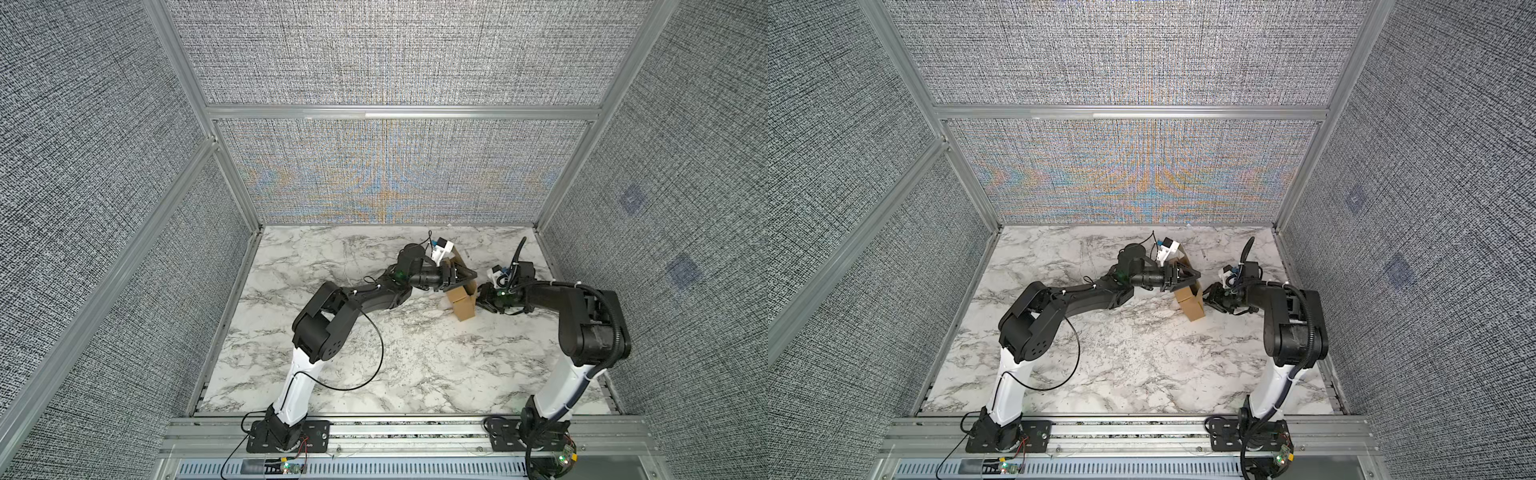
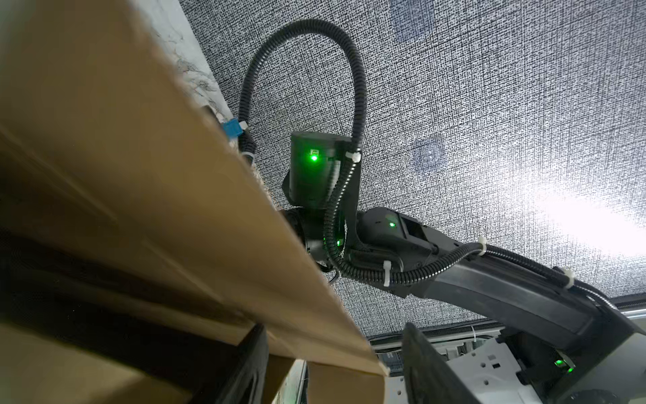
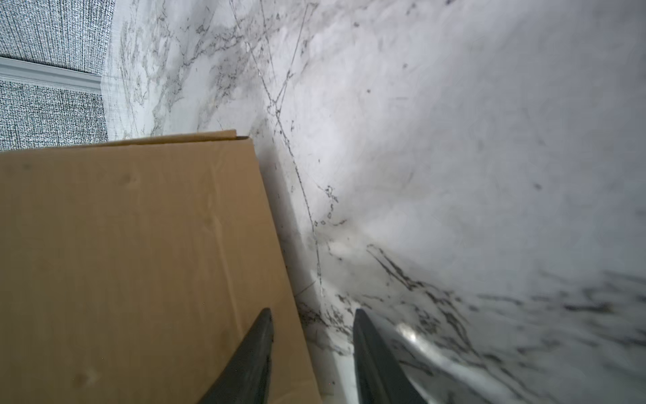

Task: Assemble paper box
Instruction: Turn over the paper box at the middle-right of the table.

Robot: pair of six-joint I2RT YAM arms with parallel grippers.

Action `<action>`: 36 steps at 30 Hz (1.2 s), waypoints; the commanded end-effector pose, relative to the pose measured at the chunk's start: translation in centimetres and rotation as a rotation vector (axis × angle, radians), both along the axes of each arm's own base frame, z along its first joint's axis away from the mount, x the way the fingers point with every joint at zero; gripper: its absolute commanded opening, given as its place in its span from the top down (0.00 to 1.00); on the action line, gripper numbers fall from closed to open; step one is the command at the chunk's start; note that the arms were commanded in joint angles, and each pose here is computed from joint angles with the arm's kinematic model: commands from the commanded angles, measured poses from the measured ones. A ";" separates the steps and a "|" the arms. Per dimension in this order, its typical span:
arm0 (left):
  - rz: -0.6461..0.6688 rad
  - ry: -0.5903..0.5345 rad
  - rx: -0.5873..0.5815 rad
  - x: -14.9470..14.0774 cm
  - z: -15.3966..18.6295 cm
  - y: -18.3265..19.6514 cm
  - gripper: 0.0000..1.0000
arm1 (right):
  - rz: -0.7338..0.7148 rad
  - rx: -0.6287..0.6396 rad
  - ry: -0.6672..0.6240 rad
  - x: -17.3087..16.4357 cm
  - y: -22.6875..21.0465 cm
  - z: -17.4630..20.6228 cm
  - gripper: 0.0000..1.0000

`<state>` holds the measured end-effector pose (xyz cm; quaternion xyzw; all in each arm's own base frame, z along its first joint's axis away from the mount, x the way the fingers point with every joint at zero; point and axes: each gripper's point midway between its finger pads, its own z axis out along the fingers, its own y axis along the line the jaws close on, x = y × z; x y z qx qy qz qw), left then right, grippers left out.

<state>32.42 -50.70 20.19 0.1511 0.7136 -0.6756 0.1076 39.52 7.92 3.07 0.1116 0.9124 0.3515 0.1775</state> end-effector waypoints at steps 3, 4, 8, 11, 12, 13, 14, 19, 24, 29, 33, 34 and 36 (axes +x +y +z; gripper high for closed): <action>0.004 0.012 0.015 0.4 -0.7 -0.9 0.36 | 0.015 0.023 0.004 -0.1 0.6 0.3 0.60; 0.003 0.010 0.013 0.5 -0.6 -1.1 0.36 | 0.015 0.022 0.005 -0.1 0.5 0.2 0.60; -0.002 0.003 0.002 0.7 0.0 -1.5 0.36 | 0.017 0.018 0.005 -0.1 0.5 0.2 0.60; -0.002 0.003 0.003 0.8 0.1 -1.7 0.37 | 0.018 0.015 0.005 0.1 0.4 0.2 0.60; -0.003 0.003 0.002 0.9 0.2 -1.7 0.37 | 0.018 0.016 0.004 0.3 0.4 0.3 0.60; -0.004 -0.001 -0.001 0.9 0.3 -1.8 0.37 | 0.019 0.016 0.009 0.3 0.4 0.1 0.60; -0.010 -0.007 -0.004 0.9 0.4 -1.9 0.37 | 0.021 0.015 0.006 0.4 0.4 0.1 0.60; -0.021 -0.025 -0.019 1.0 0.9 -2.3 0.38 | 0.019 0.021 0.007 1.1 -0.2 -0.2 0.60; -0.029 -0.036 -0.028 1.4 0.8 -2.8 0.39 | 0.013 0.025 0.019 1.7 -1.3 -0.7 0.60; -0.039 -0.029 -0.030 1.4 0.3 -3.3 0.39 | -0.001 0.026 0.024 2.2 -2.3 -1.0 0.60; -0.058 -0.049 -0.047 1.0 1.2 -3.9 0.39 | 0.003 0.030 0.035 2.4 -2.3 -1.5 0.60; -0.063 -0.053 -0.051 0.9 1.4 -4.1 0.39 | 0.002 0.033 0.037 2.4 -2.3 -1.6 0.60; -0.075 -0.069 -0.066 0.6 2.1 -4.3 0.39 | 0.000 0.036 0.037 2.4 -2.2 -1.7 0.60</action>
